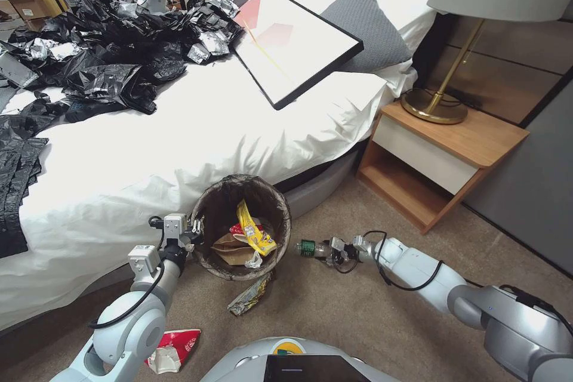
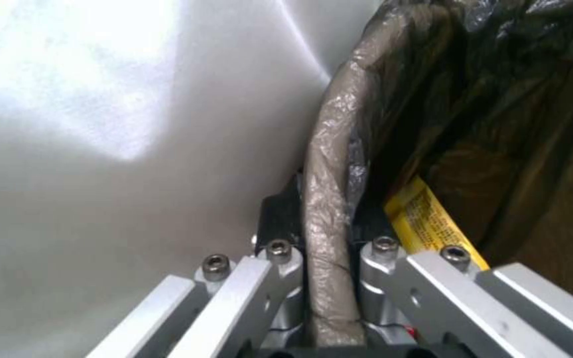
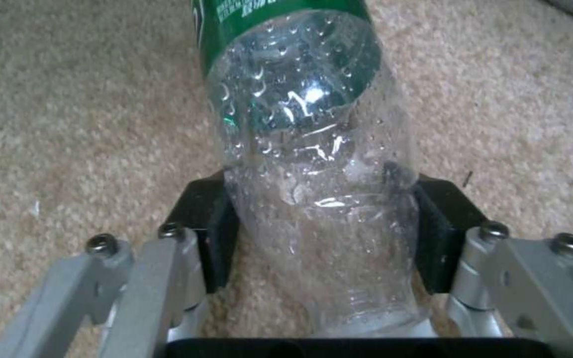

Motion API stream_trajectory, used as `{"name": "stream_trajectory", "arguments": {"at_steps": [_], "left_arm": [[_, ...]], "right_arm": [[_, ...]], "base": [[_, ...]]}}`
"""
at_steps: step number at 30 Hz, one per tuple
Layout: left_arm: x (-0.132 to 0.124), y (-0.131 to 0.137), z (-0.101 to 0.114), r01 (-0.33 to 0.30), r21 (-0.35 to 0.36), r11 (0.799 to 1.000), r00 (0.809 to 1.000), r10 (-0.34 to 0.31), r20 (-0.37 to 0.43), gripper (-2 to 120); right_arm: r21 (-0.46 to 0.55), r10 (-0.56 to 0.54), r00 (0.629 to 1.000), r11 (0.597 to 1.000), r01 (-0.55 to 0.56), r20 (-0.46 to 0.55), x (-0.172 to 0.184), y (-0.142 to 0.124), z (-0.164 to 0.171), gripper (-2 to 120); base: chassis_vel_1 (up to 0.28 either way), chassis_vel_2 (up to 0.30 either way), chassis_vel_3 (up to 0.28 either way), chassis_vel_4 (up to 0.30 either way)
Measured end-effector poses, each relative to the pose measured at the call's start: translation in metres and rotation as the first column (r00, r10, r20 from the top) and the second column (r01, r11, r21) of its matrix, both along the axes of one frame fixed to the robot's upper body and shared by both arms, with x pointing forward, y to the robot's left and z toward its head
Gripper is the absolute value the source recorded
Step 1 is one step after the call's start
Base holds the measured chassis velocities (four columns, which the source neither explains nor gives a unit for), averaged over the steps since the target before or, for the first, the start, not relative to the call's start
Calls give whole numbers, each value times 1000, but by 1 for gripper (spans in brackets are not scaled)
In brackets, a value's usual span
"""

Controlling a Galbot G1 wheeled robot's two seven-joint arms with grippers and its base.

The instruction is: Pick up the trash bin, then pick up the garbage from the floor and place it into the trash bin.

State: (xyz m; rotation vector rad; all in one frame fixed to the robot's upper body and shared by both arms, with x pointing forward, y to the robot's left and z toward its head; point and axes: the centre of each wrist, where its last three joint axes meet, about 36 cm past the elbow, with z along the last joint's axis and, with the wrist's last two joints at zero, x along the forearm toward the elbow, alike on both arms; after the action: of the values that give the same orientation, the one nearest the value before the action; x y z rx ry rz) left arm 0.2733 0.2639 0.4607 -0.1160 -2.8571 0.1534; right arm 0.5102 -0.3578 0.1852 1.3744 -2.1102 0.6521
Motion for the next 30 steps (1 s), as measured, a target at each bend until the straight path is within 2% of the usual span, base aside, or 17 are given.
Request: {"name": "stream_trajectory", "arguments": {"at_steps": [5, 10, 18, 27, 30], "left_arm": [[0, 0, 1, -2, 1, 1000, 1000, 2, 1, 4], [0, 0, 1, -4, 2, 1000, 1000, 4, 3, 4], [0, 0, 2, -6, 0, 1000, 1000, 6, 4, 4], [1, -1, 1, -4, 1, 1000, 1000, 4, 5, 4], [1, -2, 1, -3, 3, 1000, 1000, 3, 5, 4]], "right_arm": [[2, 2, 1000, 1000, -2, 2, -1, 1, 0, 38], [0, -3, 1000, 1000, 3, 10, -1, -1, 2, 30], [2, -6, 1000, 1000, 6, 24, -1, -3, 7, 30], [57, -17, 997, 998, 13, 74, -2, 9, 25, 30], [115, -44, 991, 993, 30, 124, 3, 17, 46, 30]], "base": [[0, 0, 0, 0], [0, 0, 0, 0], [0, 0, 0, 0], [0, 0, 0, 0], [0, 0, 0, 0]]}}
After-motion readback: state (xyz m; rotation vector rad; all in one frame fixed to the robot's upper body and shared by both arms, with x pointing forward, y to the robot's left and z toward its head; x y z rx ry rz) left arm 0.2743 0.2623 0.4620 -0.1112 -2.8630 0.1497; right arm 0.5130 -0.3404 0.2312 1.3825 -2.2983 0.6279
